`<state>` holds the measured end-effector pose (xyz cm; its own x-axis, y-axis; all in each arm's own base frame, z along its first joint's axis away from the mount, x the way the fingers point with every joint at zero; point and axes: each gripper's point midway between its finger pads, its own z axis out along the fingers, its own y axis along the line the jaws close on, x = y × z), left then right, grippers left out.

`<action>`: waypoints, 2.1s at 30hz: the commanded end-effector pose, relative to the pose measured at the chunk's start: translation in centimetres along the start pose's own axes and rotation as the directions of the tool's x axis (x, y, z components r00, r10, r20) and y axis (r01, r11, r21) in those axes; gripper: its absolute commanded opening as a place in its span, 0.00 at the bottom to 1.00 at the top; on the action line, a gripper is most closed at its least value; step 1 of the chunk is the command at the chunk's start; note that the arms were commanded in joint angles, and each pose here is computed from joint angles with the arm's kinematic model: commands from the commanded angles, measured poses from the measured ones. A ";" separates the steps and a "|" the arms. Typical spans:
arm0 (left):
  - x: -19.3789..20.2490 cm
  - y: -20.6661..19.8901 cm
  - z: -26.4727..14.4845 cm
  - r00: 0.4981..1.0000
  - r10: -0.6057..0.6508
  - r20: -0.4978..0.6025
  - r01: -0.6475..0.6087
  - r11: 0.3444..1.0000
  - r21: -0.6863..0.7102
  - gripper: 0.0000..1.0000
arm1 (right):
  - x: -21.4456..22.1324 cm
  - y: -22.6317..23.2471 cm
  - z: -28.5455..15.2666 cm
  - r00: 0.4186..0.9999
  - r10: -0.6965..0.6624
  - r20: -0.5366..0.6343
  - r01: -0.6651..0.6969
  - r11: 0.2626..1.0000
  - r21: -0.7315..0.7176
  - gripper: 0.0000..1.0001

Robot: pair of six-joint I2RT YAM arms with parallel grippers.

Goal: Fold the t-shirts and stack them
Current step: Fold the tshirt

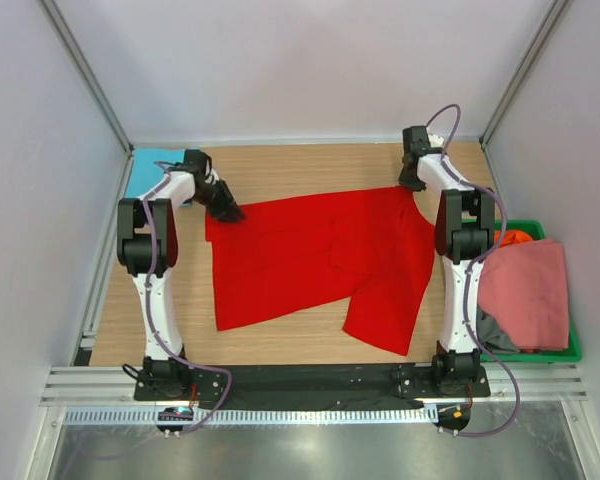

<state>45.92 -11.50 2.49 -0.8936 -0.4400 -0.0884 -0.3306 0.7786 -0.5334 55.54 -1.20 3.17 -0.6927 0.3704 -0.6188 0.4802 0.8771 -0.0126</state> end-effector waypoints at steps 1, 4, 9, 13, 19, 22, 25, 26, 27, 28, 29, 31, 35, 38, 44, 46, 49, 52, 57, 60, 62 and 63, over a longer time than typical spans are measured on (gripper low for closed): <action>-3.3 -0.4 -1.4 0.990 0.058 0.125 -0.056 0.998 -0.025 0.31 | -3.3 0.0 -0.6 0.998 0.012 0.070 -0.014 1.000 0.019 0.29; -4.1 -2.8 -4.1 0.977 0.103 0.185 -0.105 0.995 0.001 0.40 | -4.5 -0.1 -1.4 0.997 0.002 0.074 -0.005 0.999 0.035 0.49; -3.3 -5.2 -6.9 0.966 0.141 0.216 -0.150 0.988 0.026 0.43 | -6.4 -1.3 -3.5 0.997 -0.030 0.075 0.022 0.994 0.102 0.78; -0.4 -6.3 -6.7 0.974 0.156 0.166 -0.169 0.983 0.069 0.40 | -6.2 -0.9 -5.3 0.998 -0.017 0.062 0.014 0.999 0.045 0.75; 2.9 -6.5 -5.0 0.983 0.145 0.109 -0.156 0.982 0.103 0.35 | -3.6 -0.3 -6.6 1.000 0.006 -0.003 -0.006 0.999 -0.046 0.28; 4.0 -6.1 -4.2 0.987 0.141 0.077 -0.149 0.983 0.106 0.34 | -2.6 -1.3 -6.2 1.000 0.003 -0.014 -0.004 1.000 -0.011 0.11; 4.4 -5.8 -3.8 0.987 0.147 0.069 -0.153 0.983 0.099 0.34 | -2.3 -0.6 -5.6 1.000 0.000 -0.012 0.000 0.999 -0.048 0.05; 4.4 -5.7 -3.7 0.987 0.147 0.068 -0.153 0.983 0.096 0.33 | -2.2 -0.4 -5.4 1.000 0.002 -0.012 -0.002 0.999 -0.053 0.03; 4.4 -5.6 -3.6 0.987 0.148 0.068 -0.154 0.984 0.094 0.33 | -2.0 -0.2 -5.1 1.000 0.000 -0.019 -0.001 0.998 -0.055 0.01; 4.4 -5.4 -3.3 0.987 0.147 0.062 -0.152 0.984 0.091 0.33 | -1.7 -0.2 -4.8 1.000 0.003 -0.029 -0.004 0.999 -0.053 0.01; 4.4 -5.4 -3.2 0.987 0.147 0.059 -0.152 0.984 0.088 0.33 | -1.7 -0.2 -4.7 0.999 0.006 -0.032 -0.008 0.998 -0.054 0.01; 4.3 -5.2 -2.9 0.988 0.143 0.056 -0.147 0.986 0.082 0.33 | -1.0 -0.1 -4.0 0.998 0.019 -0.057 -0.022 0.998 -0.055 0.01; 3.9 -4.3 -2.3 0.989 0.141 0.050 -0.143 0.989 0.040 0.33 | 0.6 -0.9 -2.6 0.991 0.077 -0.110 -0.082 0.996 -0.044 0.01; 3.8 -3.5 -1.7 0.991 0.125 0.037 -0.126 0.992 0.019 0.33 | 1.8 -1.1 -1.8 0.988 0.087 -0.131 -0.093 0.995 -0.046 0.01; 3.6 -1.7 -0.4 0.995 0.098 0.015 -0.097 0.995 -0.027 0.33 | 2.9 -4.6 -0.1 0.977 0.129 -0.170 -0.121 0.991 0.051 0.01; 3.7 -1.0 0.1 0.995 0.099 0.006 -0.098 0.994 -0.042 0.33 | 3.1 -6.1 0.0 0.979 0.109 -0.171 -0.090 0.989 0.116 0.01; 3.7 -0.5 0.6 0.995 0.103 0.003 -0.103 0.993 -0.060 0.33 | 2.7 -7.6 -0.3 0.985 0.074 -0.159 -0.044 0.981 0.187 0.01; 3.6 -0.3 0.6 0.994 0.108 0.002 -0.108 0.992 -0.066 0.33 | 2.2 -8.6 -0.8 0.988 0.047 -0.147 -0.012 0.974 0.228 0.01; 2.9 -2.0 -0.9 0.990 0.137 0.037 -0.136 0.990 -0.029 0.33 | -0.3 -7.4 -2.2 0.995 0.044 -0.092 -0.029 0.987 0.156 0.01; 2.3 -3.5 -2.5 0.986 0.153 0.071 -0.153 0.988 0.000 0.34 | -2.9 -6.4 -3.5 0.997 0.060 -0.042 -0.055 0.991 0.119 0.13; 1.8 -4.8 -3.9 0.981 0.165 0.104 -0.168 0.986 0.021 0.34 | -4.4 -5.7 -4.4 0.997 0.074 -0.021 -0.072 0.994 0.084 0.30; 1.6 -5.1 -4.3 0.979 0.168 0.113 -0.172 0.985 0.028 0.35 | -4.7 -5.2 -4.7 0.996 0.082 -0.019 -0.081 0.995 0.062 0.34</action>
<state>43.05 -14.41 3.45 -0.9218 -0.3591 -0.1460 -0.2437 0.8297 -0.5022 51.26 -6.14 4.72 -0.7292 0.4530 -0.5129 0.5699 0.8169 -0.0888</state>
